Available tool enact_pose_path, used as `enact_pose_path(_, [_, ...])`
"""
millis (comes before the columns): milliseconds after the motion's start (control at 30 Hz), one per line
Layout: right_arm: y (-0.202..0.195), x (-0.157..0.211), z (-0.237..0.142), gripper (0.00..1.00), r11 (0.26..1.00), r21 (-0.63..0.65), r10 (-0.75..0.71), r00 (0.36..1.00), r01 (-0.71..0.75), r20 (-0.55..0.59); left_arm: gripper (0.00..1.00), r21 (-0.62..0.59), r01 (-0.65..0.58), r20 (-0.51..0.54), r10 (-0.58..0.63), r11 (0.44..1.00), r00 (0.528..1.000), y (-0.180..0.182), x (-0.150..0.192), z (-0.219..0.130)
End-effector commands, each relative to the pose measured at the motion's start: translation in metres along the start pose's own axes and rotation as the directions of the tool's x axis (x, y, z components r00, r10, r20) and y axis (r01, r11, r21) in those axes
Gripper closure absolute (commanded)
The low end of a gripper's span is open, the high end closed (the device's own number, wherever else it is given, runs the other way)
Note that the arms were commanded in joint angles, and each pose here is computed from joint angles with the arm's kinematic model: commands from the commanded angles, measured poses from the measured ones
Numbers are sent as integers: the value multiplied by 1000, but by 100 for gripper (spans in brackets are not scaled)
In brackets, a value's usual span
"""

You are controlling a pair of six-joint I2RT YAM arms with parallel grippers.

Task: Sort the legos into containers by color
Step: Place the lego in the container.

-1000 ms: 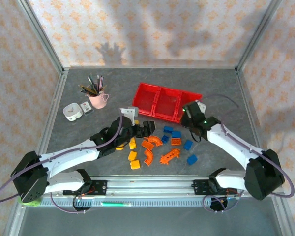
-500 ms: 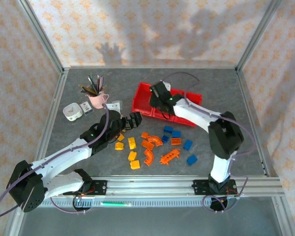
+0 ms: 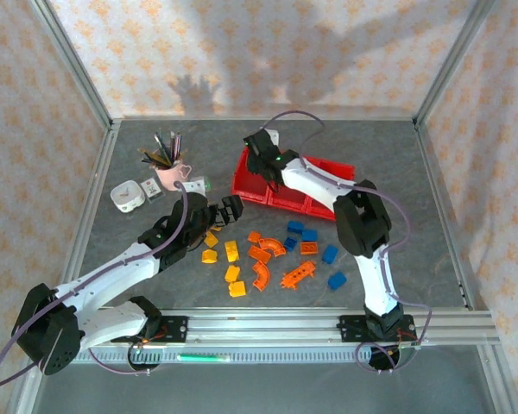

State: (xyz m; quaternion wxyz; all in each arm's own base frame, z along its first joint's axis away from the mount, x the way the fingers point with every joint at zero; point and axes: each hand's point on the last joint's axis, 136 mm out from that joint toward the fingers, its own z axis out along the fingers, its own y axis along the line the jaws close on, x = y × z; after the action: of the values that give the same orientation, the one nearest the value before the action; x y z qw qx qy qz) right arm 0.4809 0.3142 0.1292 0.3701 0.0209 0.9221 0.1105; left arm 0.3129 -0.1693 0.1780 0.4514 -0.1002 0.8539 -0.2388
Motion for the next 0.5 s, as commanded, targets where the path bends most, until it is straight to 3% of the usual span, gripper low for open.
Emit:
enact_pose_path(0, [7, -28, -25, 52, 1000, -4, -17, 998, 17, 64, 1, 3, 3, 7, -3, 1000, 1000, 0, -3, 1])
enact_pose_path(300, [3, -46, -74, 20, 999, -46, -17, 992, 22, 123, 1, 23, -6, 1, 6, 1000, 1000, -4, -4, -3])
enact_pose_path(467, [-4, -35, -96, 17, 997, -82, 10, 995, -2, 102, 1, 69, 8, -29, -6, 998, 1000, -13, 0, -6])
